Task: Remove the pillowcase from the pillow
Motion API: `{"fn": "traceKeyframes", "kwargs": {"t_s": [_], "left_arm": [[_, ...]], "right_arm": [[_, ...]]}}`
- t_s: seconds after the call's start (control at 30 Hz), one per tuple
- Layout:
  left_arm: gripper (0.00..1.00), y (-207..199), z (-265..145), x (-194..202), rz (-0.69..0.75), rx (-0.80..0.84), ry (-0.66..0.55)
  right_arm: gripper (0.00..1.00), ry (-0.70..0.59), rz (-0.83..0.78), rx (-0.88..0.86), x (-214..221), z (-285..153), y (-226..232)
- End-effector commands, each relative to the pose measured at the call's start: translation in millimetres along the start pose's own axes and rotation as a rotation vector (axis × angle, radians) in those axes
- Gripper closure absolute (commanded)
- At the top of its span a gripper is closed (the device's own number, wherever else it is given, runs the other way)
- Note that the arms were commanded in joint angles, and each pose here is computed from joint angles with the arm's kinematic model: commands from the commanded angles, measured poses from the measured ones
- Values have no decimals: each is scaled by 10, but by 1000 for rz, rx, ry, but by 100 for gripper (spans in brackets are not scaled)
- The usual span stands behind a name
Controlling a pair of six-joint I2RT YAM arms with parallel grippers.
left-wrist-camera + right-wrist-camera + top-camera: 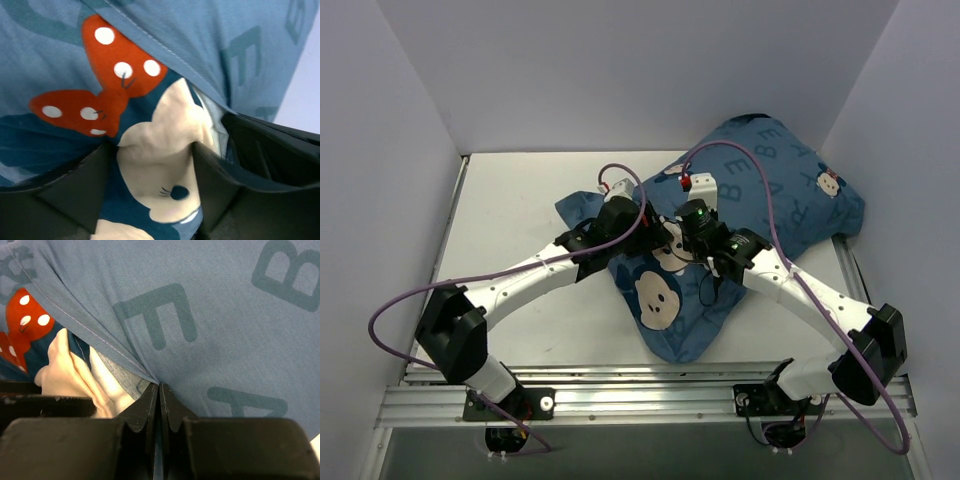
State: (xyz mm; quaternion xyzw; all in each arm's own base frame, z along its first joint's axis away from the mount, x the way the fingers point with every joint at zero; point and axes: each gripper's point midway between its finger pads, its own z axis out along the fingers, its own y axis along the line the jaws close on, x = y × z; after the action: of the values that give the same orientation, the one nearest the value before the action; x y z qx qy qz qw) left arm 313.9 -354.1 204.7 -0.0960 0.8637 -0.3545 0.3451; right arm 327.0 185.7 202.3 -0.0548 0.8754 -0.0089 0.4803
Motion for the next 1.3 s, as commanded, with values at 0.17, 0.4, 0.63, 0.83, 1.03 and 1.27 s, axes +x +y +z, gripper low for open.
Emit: {"fn": "traceKeyframes", "kwargs": {"t_s": [0.17, 0.4, 0.63, 0.83, 1.03, 1.27], "left_arm": [[87, -58, -45, 18, 7, 24, -11], [98, 450, -655, 39, 77, -97, -44], [98, 1210, -904, 411, 27, -244, -9], [98, 1262, -775, 562, 1, -224, 22], [98, 1040, -520, 592, 16, -166, 48], [98, 899, -428, 589, 24, -128, 51]], "right_arm": [[100, 25, -3, 22, 94, 72, -69], [100, 39, 13, 79, 115, 148, -249], [100, 37, 34, 77, 57, 158, -340], [100, 37, 17, -78, 43, 102, -75], [75, 14, -71, -183, 78, -98, 377], [43, 67, -65, -72, 294, -25, 369]]}}
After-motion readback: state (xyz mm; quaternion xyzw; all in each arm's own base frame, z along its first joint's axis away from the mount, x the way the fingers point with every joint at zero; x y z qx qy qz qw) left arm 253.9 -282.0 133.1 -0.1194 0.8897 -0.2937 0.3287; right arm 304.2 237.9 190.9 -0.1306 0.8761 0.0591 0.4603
